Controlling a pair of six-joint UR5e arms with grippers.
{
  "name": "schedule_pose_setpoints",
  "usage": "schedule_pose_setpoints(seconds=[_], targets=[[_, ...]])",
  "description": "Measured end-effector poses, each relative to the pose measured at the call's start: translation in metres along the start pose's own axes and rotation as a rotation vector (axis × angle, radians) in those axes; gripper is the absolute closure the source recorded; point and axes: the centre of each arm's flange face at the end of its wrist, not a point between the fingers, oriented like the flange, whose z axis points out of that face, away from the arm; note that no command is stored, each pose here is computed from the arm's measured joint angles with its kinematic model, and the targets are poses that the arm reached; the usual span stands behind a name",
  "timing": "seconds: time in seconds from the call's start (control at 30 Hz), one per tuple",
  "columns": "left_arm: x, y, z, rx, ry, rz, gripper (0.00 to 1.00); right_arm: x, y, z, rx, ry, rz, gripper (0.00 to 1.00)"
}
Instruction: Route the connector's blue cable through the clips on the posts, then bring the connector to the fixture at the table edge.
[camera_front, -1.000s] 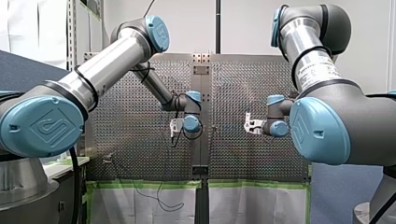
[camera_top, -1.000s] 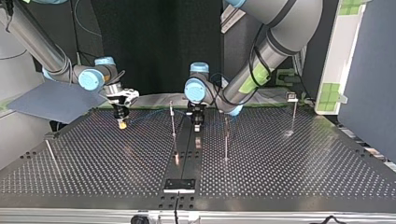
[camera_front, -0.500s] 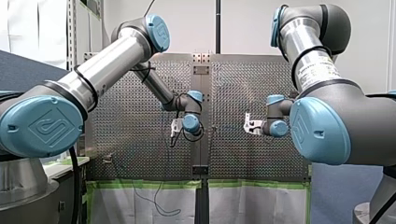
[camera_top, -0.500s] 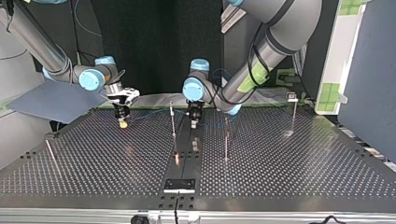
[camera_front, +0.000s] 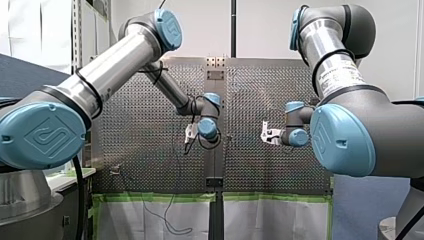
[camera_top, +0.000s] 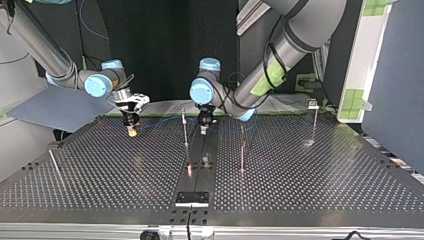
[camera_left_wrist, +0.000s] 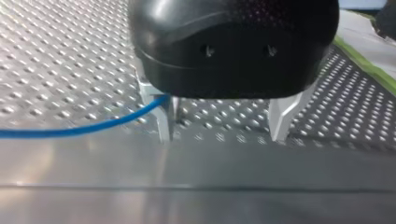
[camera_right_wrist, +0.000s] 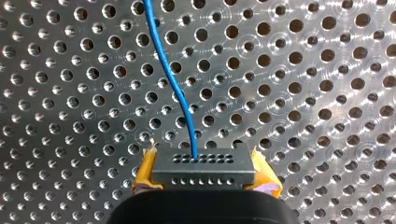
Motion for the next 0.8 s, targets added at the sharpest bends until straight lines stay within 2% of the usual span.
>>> schedule_pose_setpoints(seconds=[0.13, 0.3, 0.5, 0.63, 0.8], targets=[[-0.003, -0.004, -0.007, 0.015, -0.006, 0.006, 0.00, 0.000, 0.000, 0.000, 0.000, 0.000, 0.002, 1.00], [0.010, -0.012, -0.020, 0.042, 0.008, 0.043, 0.00, 0.000, 0.000, 0.000, 0.000, -0.001, 0.003, 1.00], [0.023, -0.019, -0.035, 0.072, 0.023, 0.064, 0.00, -0.001, 0.000, 0.000, 0.000, -0.004, 0.003, 1.00], [0.025, -0.022, -0.043, 0.082, 0.027, 0.069, 0.00, -0.001, 0.000, -0.001, -0.001, -0.009, 0.003, 1.00], [0.018, -0.024, -0.052, 0.085, 0.009, 0.064, 0.00, -0.001, -0.001, -0.001, 0.000, -0.011, 0.003, 1.00]])
